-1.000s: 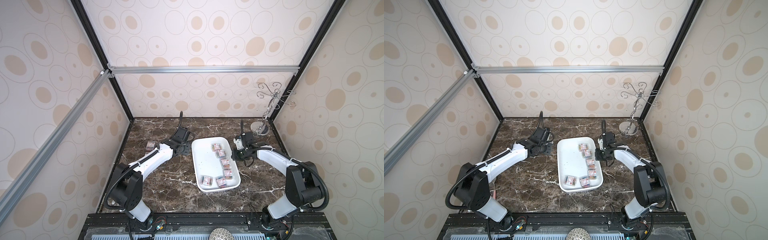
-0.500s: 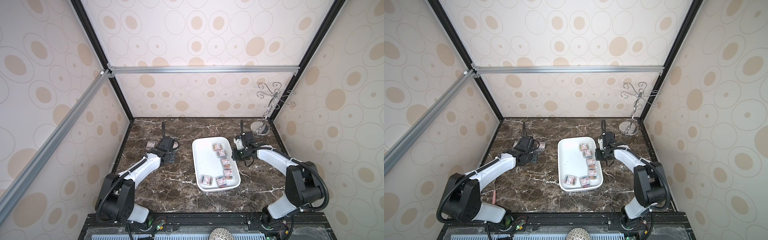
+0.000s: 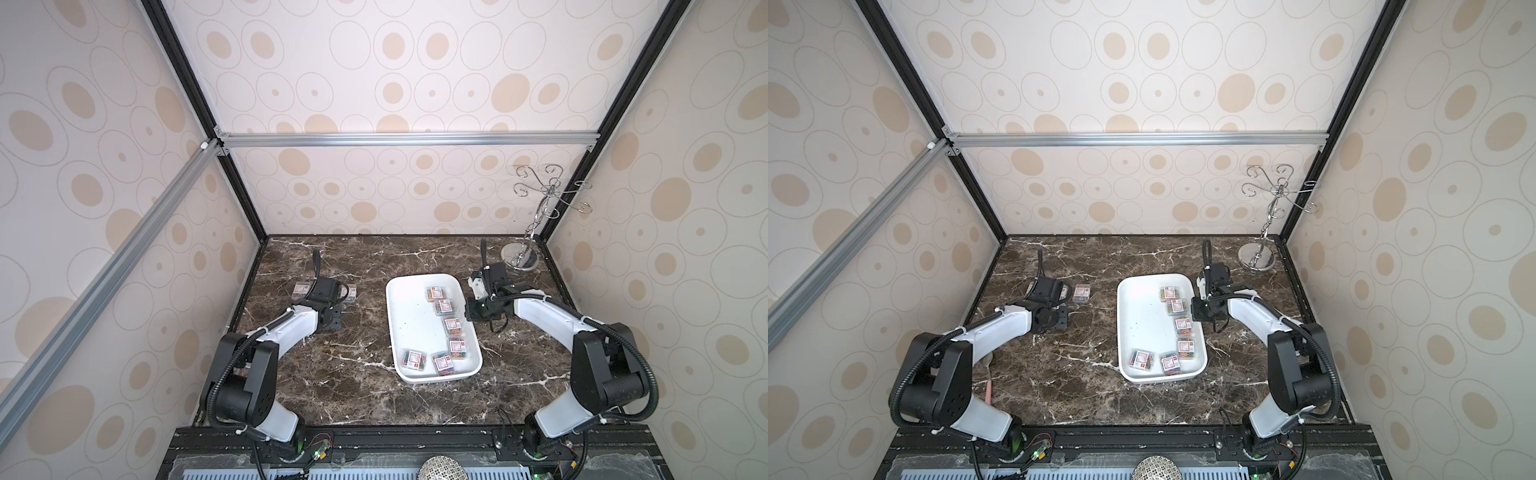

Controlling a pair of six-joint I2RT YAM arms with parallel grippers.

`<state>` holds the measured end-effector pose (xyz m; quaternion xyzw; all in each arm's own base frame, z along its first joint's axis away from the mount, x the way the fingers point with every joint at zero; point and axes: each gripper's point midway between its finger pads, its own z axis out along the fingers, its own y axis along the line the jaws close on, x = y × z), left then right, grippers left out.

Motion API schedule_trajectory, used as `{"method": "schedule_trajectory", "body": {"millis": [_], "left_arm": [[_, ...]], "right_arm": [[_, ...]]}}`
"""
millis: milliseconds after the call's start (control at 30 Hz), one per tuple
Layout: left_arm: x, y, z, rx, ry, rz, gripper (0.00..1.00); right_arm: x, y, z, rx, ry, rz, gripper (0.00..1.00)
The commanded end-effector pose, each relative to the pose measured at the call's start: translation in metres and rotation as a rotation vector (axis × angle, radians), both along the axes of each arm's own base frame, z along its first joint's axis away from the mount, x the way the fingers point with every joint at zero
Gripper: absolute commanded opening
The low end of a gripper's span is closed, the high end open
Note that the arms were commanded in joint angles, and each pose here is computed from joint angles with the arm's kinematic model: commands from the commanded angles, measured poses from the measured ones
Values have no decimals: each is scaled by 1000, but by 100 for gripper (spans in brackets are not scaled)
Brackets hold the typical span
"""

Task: Take the paper clips out of the storage box
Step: Place the boxed paper clips at the center of the board.

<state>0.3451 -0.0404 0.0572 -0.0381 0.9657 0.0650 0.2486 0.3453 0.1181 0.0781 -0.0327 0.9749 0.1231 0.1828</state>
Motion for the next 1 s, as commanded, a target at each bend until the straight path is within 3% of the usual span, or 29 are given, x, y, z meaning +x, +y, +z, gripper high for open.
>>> {"method": "schedule_trajectory", "body": {"millis": [0,967], "left_arm": [[4,8,7,2,-22,35,52],[2,15,-26,47,118,37,54]], "right_arm": [[-14,-15,-7,-72,62,-3,0],[-15,-17,-8,-77,63,-8,0]]}}
